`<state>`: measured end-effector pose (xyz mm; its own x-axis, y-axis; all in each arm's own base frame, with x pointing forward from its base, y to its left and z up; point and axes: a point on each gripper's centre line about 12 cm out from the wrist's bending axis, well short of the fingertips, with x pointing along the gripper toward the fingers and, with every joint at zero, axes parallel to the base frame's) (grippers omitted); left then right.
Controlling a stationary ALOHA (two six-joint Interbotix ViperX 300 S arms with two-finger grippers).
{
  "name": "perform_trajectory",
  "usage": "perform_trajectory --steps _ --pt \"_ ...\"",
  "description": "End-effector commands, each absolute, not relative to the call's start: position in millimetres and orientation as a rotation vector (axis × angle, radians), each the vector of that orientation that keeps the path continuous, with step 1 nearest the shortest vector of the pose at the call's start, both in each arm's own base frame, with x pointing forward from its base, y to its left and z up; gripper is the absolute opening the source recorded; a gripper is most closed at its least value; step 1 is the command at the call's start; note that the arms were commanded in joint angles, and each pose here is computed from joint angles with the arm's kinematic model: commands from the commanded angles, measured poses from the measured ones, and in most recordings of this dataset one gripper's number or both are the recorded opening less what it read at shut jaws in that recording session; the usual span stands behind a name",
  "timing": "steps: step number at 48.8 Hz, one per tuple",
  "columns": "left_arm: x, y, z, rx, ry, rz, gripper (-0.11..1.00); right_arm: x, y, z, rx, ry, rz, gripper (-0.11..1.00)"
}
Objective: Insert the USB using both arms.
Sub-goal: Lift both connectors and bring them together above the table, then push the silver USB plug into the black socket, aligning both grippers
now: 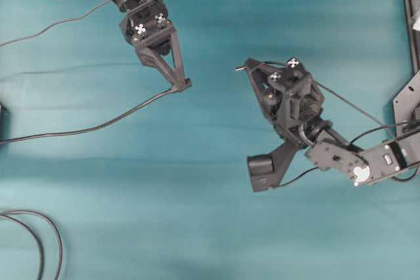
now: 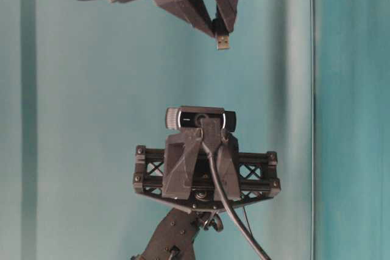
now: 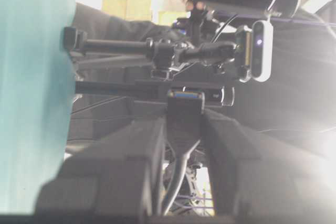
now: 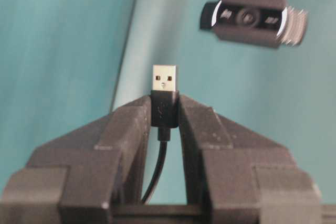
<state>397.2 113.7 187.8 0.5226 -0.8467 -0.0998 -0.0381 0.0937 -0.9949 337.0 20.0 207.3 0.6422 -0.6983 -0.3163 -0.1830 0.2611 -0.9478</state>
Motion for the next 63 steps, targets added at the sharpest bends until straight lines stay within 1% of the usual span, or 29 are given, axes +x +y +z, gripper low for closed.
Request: perform_trajectory --steps 1,9,33,63 --pt "402 113 198 -1.329 0.821 -0.739 0.12 345 23 217 -1.285 0.812 -0.430 0.18" --pt "405 114 197 -1.316 0.815 -0.721 0.12 352 27 222 -1.274 0.795 -0.428 0.18" --pt "412 103 198 -1.293 0.830 -0.746 0.12 374 37 223 -1.261 0.771 -0.409 0.18" --pt "414 104 194 -1.282 0.832 -0.731 0.12 384 44 222 -1.254 0.753 -0.380 0.18"
